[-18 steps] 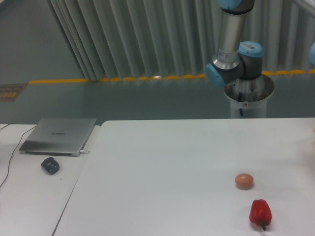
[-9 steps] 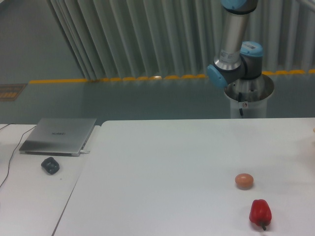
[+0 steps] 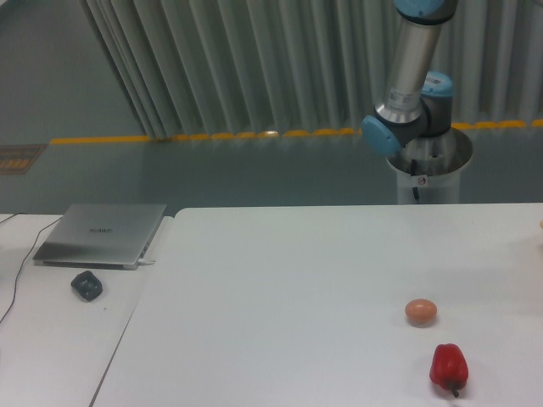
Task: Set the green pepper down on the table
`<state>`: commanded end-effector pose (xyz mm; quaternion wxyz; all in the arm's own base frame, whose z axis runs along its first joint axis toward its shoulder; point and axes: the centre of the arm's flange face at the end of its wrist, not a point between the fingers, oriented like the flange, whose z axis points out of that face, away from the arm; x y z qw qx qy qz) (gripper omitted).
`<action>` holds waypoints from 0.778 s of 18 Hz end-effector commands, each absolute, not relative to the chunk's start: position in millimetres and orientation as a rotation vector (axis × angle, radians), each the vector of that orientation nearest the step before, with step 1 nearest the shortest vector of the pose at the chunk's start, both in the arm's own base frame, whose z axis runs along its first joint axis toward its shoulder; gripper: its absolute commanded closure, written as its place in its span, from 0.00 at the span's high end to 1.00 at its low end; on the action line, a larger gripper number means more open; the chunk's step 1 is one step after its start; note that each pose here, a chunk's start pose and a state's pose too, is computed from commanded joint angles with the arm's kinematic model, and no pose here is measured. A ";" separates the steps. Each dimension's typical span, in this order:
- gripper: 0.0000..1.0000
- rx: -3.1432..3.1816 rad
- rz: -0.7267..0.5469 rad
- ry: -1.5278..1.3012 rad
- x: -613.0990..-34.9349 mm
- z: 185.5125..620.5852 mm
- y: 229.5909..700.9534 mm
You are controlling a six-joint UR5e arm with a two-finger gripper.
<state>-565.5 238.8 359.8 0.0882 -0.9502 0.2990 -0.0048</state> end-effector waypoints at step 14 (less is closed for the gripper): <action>1.00 -3.015 -0.086 0.391 -572.6 351.2 201.0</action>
